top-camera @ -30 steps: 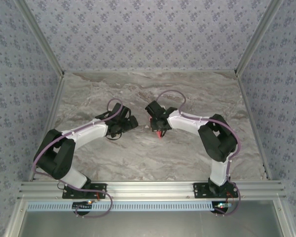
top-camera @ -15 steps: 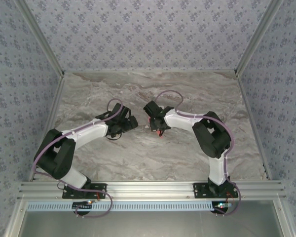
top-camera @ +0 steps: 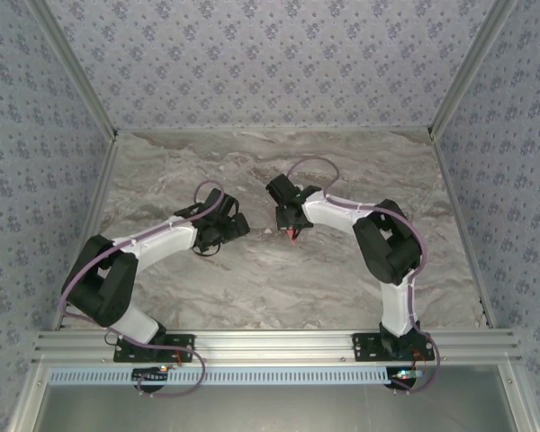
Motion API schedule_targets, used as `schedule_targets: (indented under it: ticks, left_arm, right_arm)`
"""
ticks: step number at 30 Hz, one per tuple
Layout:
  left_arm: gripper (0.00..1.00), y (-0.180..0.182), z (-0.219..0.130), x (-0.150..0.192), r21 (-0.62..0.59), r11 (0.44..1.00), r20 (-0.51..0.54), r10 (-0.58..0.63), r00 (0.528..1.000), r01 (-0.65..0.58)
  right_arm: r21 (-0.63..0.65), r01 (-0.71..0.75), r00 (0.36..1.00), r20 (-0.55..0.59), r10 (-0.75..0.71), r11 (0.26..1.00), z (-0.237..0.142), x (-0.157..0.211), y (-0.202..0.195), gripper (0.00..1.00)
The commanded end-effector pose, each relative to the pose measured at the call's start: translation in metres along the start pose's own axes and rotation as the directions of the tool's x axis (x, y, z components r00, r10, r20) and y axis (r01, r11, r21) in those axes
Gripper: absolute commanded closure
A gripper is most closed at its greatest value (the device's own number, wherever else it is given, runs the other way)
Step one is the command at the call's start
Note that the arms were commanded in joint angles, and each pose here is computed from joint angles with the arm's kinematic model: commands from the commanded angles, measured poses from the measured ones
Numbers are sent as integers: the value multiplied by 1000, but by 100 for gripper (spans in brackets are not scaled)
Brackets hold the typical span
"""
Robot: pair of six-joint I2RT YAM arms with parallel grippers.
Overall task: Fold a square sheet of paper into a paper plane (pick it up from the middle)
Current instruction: Move the paper plane to the top-center of the table.
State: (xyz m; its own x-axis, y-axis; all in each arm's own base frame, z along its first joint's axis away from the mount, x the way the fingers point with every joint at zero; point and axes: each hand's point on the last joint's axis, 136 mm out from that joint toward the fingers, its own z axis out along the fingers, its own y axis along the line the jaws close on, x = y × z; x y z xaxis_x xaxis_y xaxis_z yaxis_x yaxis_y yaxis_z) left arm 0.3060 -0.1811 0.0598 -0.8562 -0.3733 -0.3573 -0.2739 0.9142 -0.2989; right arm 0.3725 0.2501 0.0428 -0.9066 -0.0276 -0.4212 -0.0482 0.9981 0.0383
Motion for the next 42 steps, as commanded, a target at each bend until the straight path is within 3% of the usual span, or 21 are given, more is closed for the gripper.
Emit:
schedule_targets:
  ticks: [1, 12, 25, 29, 37, 42]
  left_arm:
    - [1, 0, -10, -14, -18, 1000, 36, 10, 999, -10]
    - [1, 13, -16, -18, -52, 999, 53, 5, 999, -2]
    - [1, 19, -22, -25, -67, 998, 67, -4, 998, 9]
    - [1, 24, -37, -44, -95, 996, 111, 12, 994, -1]
    - [1, 40, -94, -112, -99, 995, 273, 5, 962, 23]
    - [1, 72, -127, -152, -159, 984, 400, -7, 917, 77]
  right_arm:
    - [17, -18, 999, 44, 17, 1000, 3, -28, -5, 91]
    - [0, -9, 999, 39, 9, 1000, 43, -75, -12, 86]
    - [82, -46, 998, -44, 50, 996, 71, -53, -27, 83]
    - [22, -69, 998, 18, 68, 997, 36, -81, -16, 73]
    - [-119, -139, 974, 164, 158, 983, -82, -135, -23, 49]
    - [-33, -130, 932, 337, 134, 991, -135, -152, -68, 24]
